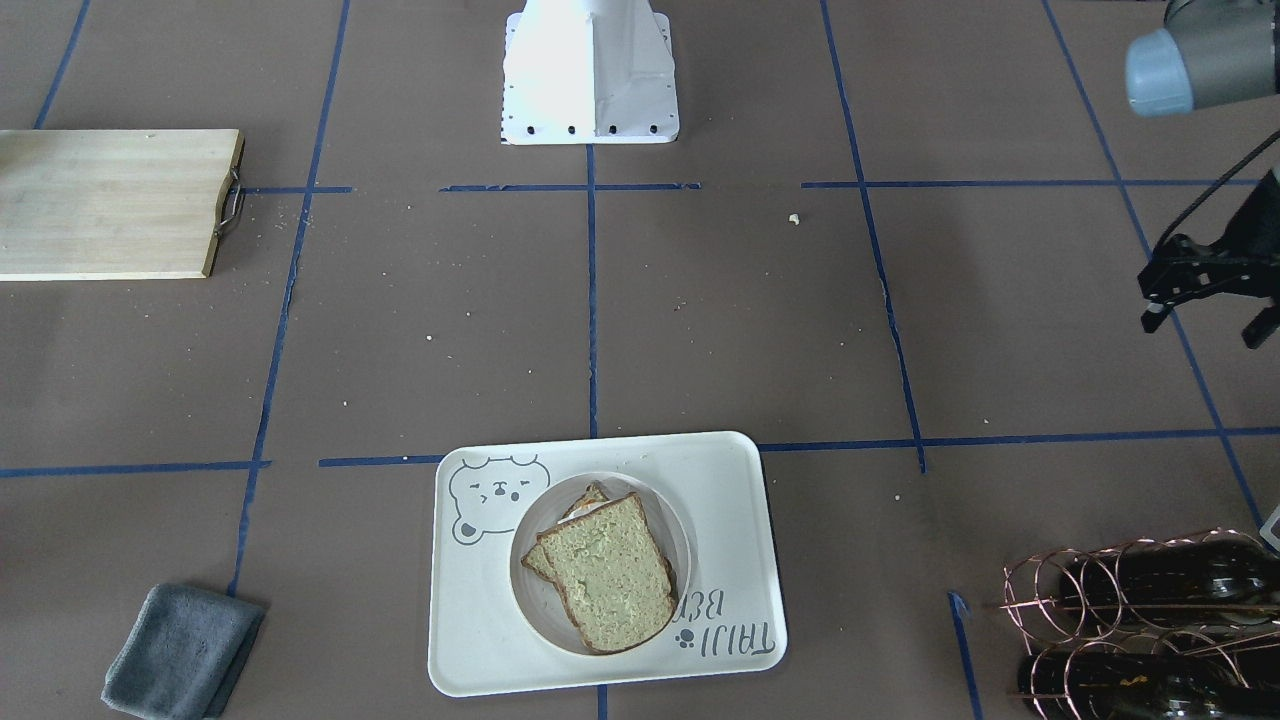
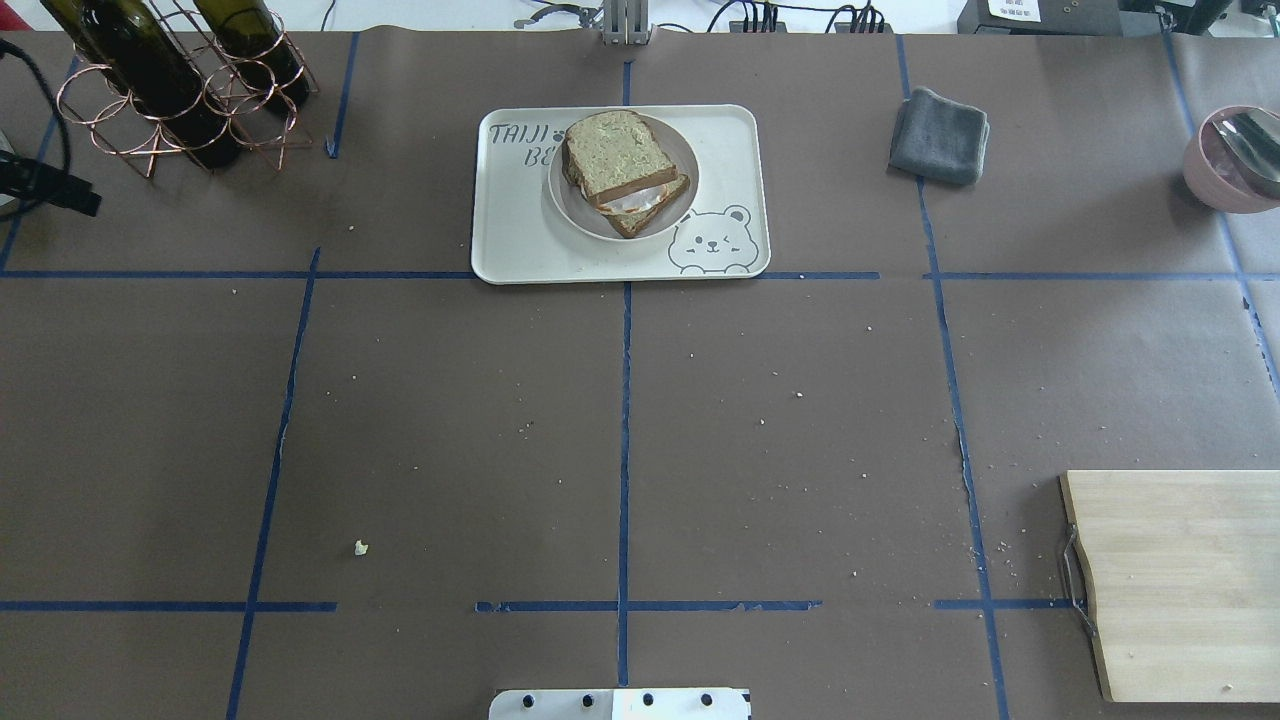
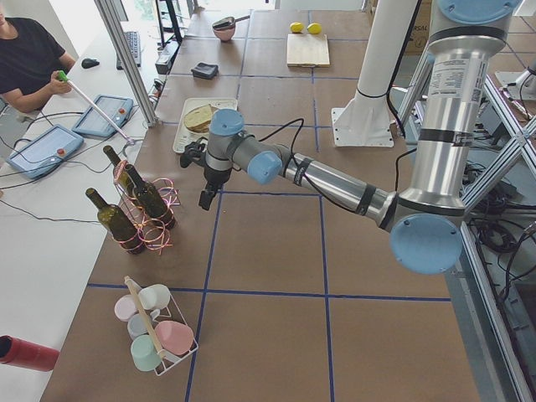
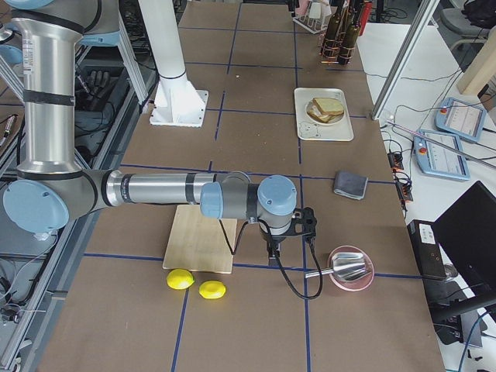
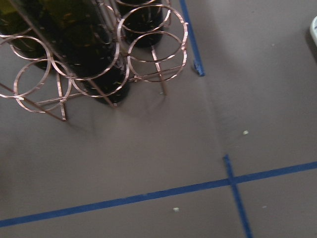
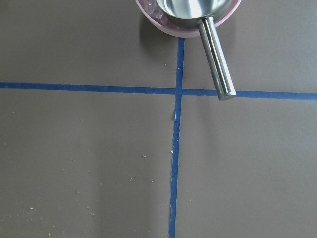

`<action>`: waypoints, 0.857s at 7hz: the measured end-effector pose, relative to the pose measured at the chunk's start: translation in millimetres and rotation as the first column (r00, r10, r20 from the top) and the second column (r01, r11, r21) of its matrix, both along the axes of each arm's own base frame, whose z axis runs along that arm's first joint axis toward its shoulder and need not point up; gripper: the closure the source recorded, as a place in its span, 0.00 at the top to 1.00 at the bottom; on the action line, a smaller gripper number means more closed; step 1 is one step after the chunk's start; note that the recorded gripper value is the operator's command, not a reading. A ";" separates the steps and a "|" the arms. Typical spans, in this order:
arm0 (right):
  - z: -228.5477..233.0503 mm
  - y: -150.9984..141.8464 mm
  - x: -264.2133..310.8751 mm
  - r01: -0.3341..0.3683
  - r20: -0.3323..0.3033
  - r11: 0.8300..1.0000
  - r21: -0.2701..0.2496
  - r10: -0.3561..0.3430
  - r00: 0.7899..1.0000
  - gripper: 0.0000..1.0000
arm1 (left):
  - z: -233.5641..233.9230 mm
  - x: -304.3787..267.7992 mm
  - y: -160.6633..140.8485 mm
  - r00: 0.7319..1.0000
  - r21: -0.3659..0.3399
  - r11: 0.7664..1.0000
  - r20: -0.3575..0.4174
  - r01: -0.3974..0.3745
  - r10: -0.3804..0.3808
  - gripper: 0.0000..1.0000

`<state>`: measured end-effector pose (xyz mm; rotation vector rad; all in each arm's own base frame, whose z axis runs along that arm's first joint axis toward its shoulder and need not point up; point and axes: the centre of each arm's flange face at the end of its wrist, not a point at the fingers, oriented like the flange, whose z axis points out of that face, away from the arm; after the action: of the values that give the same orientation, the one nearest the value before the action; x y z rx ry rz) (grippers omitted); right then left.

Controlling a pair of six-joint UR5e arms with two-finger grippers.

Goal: Make sandwich and place on tray

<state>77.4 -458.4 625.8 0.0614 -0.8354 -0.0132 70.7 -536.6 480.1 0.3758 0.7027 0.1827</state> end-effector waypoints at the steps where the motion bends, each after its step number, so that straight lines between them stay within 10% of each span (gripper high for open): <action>1: -1.5 0.0 -0.2 0.000 0.003 1.000 0.003 0.000 1.000 1.00 | 30.9 -36.3 3.0 1.000 -0.006 1.000 0.009 -0.013 0.013 1.00; 6: -4.5 -0.5 -0.8 -0.001 0.019 1.000 0.009 0.000 1.000 1.00 | 113.1 -90.5 7.9 1.000 -0.167 0.986 0.016 0.027 -0.024 1.00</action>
<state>76.6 -458.9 621.3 0.0702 -0.8548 -0.0159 -19.9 -528.7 593.1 0.2225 0.6942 0.1009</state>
